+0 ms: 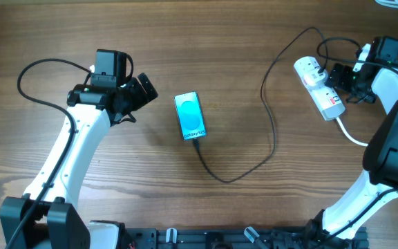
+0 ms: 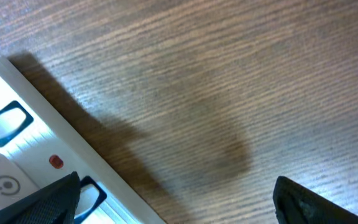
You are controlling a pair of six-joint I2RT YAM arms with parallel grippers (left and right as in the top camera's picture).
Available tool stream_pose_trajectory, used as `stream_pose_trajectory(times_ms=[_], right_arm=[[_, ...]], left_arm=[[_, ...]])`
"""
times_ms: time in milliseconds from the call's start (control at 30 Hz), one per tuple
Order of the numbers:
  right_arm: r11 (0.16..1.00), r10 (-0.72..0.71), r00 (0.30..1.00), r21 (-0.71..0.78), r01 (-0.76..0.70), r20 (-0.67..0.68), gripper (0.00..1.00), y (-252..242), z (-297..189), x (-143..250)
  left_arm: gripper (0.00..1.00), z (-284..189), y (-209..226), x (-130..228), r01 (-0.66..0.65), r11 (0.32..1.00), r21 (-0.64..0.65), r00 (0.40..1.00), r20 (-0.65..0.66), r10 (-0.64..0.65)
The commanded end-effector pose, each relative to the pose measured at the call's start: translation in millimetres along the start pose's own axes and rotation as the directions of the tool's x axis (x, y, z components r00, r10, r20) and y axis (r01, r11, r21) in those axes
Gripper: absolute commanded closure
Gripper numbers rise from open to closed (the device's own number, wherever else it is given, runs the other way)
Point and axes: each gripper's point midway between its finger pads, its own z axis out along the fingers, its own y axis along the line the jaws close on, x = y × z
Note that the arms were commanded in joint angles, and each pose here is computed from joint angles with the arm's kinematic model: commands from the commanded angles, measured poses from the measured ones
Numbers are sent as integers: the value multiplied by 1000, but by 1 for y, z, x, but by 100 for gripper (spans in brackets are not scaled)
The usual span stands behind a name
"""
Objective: Plug charger to phone and switch on socket
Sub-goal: 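Press the rocker switch down with the right gripper fingers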
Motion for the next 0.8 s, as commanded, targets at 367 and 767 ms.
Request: stream_pose_trajectory(times_ms=[367, 767], right_arm=[[998, -47, 997, -54, 44, -64, 0, 13, -30, -2], [994, -53, 995, -96, 45, -89, 0, 12, -21, 12]], left_arm=[[0, 0, 1, -4, -11, 1000, -7, 1000, 11, 11], [0, 0, 1, -4, -11, 1000, -7, 1000, 12, 11]])
